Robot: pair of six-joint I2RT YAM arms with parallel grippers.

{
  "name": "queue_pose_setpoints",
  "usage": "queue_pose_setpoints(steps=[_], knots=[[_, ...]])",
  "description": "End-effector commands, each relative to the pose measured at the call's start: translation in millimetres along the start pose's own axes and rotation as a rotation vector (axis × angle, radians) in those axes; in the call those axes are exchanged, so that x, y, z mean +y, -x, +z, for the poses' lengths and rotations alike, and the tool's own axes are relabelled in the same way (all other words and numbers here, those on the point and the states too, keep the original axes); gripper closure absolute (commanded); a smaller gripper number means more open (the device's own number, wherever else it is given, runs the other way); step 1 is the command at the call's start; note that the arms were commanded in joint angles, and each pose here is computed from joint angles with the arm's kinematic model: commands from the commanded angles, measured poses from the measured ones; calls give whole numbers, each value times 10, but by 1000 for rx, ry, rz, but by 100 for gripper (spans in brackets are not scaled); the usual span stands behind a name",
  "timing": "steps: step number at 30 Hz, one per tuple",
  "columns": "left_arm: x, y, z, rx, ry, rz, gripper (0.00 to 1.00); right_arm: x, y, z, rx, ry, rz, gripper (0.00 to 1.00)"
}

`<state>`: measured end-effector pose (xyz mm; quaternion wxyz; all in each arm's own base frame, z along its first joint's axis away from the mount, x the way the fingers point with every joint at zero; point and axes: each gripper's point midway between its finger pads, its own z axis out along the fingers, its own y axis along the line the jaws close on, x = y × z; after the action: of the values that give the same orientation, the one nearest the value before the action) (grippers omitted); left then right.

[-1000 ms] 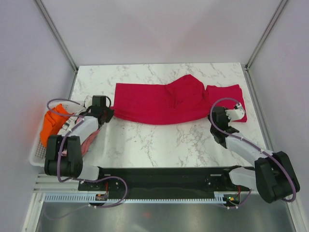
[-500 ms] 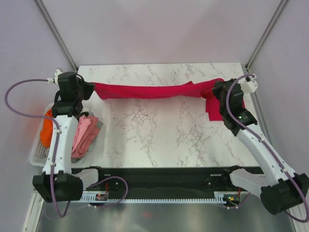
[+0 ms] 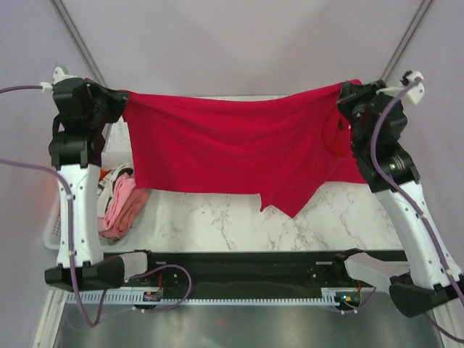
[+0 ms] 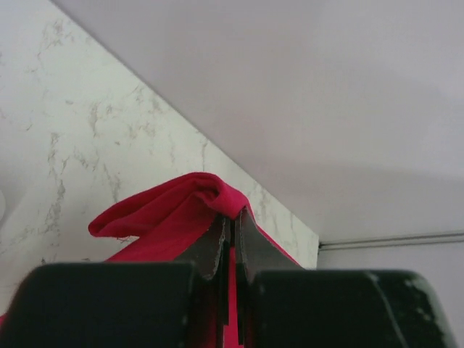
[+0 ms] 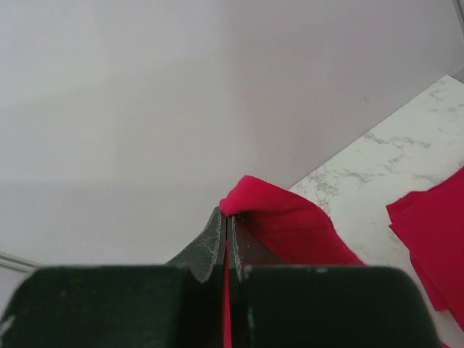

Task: Fold and stack the t-shirts
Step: Fold the tshirt

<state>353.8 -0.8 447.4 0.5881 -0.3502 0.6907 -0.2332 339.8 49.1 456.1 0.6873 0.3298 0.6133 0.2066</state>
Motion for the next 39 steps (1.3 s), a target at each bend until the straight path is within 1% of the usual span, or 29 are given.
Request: queue_pose_setpoints(steps=[1,2,5,6,8,9,10,11,12,13,14,16,18,21,22,23,24,25,27,28,30,31,32,33,34,36,37,38,39], knots=[[290,-293,433,139,89,18,98,-2,-199,422,41,-79,-137,100],[393,-438,602,197,111,4,98,-2,-337,557,71,-84,-141,100],[458,-624,814,272,103,-36,98,40,-382,772,88,-76,-98,100],[510,-669,910,288,115,-45,98,46,-475,875,121,-65,-85,100],[372,-574,962,273,71,-65,98,150,-268,985,88,-32,-41,100],[317,-507,979,264,51,-73,98,187,-256,1055,95,-17,-36,100],[185,-374,1007,242,16,-78,98,206,-151,1106,80,-11,-29,100],[97,-325,1012,246,-12,-80,98,361,68,1100,41,25,-11,100],[38,-222,1024,233,-31,-83,98,401,86,1154,46,41,-10,100],[-95,-88,1055,213,-66,-87,98,505,305,1152,11,70,2,100],[-176,-36,1046,217,-92,-93,98,550,362,1171,10,89,5,100],[-288,158,1029,189,-126,-107,98,575,398,1257,31,120,7,100],[-270,186,1106,203,-136,-116,98,632,436,1295,35,146,9,100],[-186,108,1220,224,-125,-100,98,539,220,1406,95,147,-4,100],[-76,7,1330,238,-119,-95,98,521,159,1425,107,155,-5,100],[-17,-82,1372,259,-120,-98,98,346,-105,1486,165,135,-11,100],[220,-288,1481,301,-78,-115,98,338,-155,1499,161,156,1,100],[279,-348,1551,300,-86,-112,98,49,-497,1549,223,104,12,100],[491,-532,1657,324,-68,-118,98,-120,-728,1536,254,100,20,100],[745,-767,1711,366,-26,-130,98,-371,-985,1545,287,63,18,100],[942,-937,1770,381,-6,-136,98,-608,-1196,1514,312,27,27,100],[1182,-1163,1755,416,36,-152,98,-676,-1270,1513,310,31,31,100],[1273,-1256,1744,422,44,-155,98,-945,-1507,1449,352,-20,27,100],[1320,-1273,1762,399,31,-153,98,-1044,-1571,1411,359,-37,28,100],[1532,-1464,1683,420,72,-167,98,-1244,-1749,1334,388,-66,23,100],[1687,-1567,1641,409,94,-165,98,-1377,-1831,1226,399,-79,17,100],[1835,-1703,1550,427,128,-173,98,-1428,-1864,1181,401,-81,13,100],[1917,-1751,1516,425,149,-170,98,-1607,-2012,1070,435,-113,5,100],[1967,-1789,1474,426,157,-172,98,-1631,-2015,1000,441,-108,-9,100]])
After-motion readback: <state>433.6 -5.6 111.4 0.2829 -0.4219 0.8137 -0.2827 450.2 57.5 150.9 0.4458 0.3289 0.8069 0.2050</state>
